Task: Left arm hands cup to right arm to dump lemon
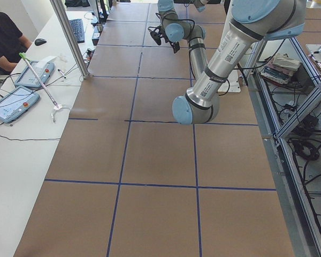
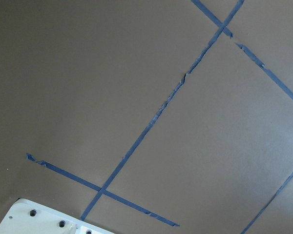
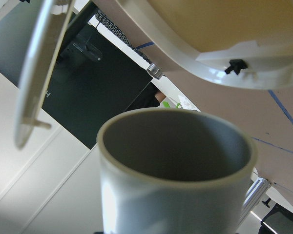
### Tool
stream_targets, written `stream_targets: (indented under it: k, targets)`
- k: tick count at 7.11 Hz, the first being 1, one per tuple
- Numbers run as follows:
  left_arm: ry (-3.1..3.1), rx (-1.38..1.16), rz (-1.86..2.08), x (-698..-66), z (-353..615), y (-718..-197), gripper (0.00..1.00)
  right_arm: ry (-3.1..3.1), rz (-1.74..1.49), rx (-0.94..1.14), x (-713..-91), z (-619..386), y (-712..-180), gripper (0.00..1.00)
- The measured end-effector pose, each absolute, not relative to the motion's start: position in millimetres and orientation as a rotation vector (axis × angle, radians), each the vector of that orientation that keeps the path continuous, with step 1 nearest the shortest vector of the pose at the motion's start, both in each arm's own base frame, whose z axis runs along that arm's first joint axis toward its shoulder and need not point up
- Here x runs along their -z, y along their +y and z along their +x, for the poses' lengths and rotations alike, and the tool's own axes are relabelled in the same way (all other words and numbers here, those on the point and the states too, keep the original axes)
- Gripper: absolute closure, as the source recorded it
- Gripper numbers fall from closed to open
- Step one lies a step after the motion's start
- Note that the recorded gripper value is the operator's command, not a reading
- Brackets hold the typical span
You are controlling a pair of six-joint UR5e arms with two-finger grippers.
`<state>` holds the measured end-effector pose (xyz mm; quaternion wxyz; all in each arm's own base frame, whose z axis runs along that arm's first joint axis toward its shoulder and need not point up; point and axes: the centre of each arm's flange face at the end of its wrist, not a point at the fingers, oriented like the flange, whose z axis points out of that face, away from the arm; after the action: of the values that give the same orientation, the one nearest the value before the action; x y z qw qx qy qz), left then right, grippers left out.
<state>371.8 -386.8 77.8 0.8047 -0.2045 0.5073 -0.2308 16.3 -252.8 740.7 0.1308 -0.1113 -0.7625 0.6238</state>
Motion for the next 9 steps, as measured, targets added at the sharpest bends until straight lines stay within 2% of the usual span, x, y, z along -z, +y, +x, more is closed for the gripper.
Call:
stream_targets:
  k: [3, 6, 8, 9]
  targets:
    - [1.086, 0.493, -0.44, -77.9, 372.6, -385.6, 0.0, -1.972, 0.09, -1.623, -688.8, -24.3, -303.9, 0.94]
    - [1.083, 0.494, -0.44, -78.8, 373.5, -386.5, 0.0, -1.757, 0.352, -1.389, -642.4, -65.4, -338.7, 0.94]
    - [1.083, 0.502, -0.427, -78.4, 374.0, -388.4, 0.0, -1.542, 0.529, -1.151, -591.0, -108.4, -361.1, 0.94]
    - [1.084, 0.511, -0.409, -78.0, 375.1, -390.3, 0.0, -1.436, 0.631, -0.989, -575.4, -131.0, -369.8, 0.88]
